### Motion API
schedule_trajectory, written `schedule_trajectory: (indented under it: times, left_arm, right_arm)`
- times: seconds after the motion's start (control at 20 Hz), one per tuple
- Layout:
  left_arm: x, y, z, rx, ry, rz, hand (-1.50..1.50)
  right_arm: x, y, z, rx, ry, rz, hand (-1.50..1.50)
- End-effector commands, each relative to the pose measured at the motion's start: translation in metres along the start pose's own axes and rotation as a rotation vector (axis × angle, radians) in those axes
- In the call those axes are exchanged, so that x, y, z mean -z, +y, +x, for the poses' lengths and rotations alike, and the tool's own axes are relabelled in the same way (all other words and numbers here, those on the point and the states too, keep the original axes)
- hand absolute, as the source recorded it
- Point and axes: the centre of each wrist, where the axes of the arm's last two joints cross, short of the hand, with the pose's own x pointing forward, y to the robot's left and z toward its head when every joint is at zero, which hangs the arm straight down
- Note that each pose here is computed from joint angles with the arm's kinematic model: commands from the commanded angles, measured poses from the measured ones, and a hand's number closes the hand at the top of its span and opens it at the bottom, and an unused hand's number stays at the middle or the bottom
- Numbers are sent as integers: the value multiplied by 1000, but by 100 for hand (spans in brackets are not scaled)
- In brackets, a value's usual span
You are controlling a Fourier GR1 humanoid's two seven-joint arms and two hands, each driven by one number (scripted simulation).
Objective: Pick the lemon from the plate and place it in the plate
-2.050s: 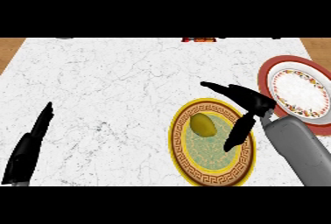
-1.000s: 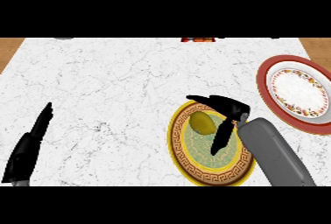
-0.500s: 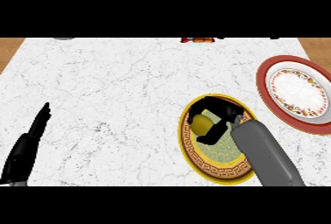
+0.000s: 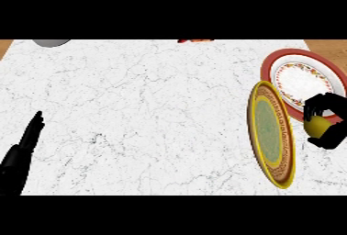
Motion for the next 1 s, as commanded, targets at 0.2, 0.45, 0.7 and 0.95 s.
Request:
schedule_trajectory:
  times: [0.2, 0.45, 0.7, 0.95]
  left_arm:
    - [-1, -8, 1, -19, -25, -4, 0]
    - [-5, -9, 2, -12, -37, -32, 0]
    - [9, -8, 9, -22, -44, -39, 0]
    - [8, -11, 8, -5, -23, -49, 0]
  right_arm:
    - [-126, -92, -102, -99, 263, -452, 150]
    - [-171, -107, -129, -113, 228, -684, 150]
    - [-201, -125, -136, -133, 33, -881, 150]
    - [-219, -126, -146, -91, -213, -884, 150]
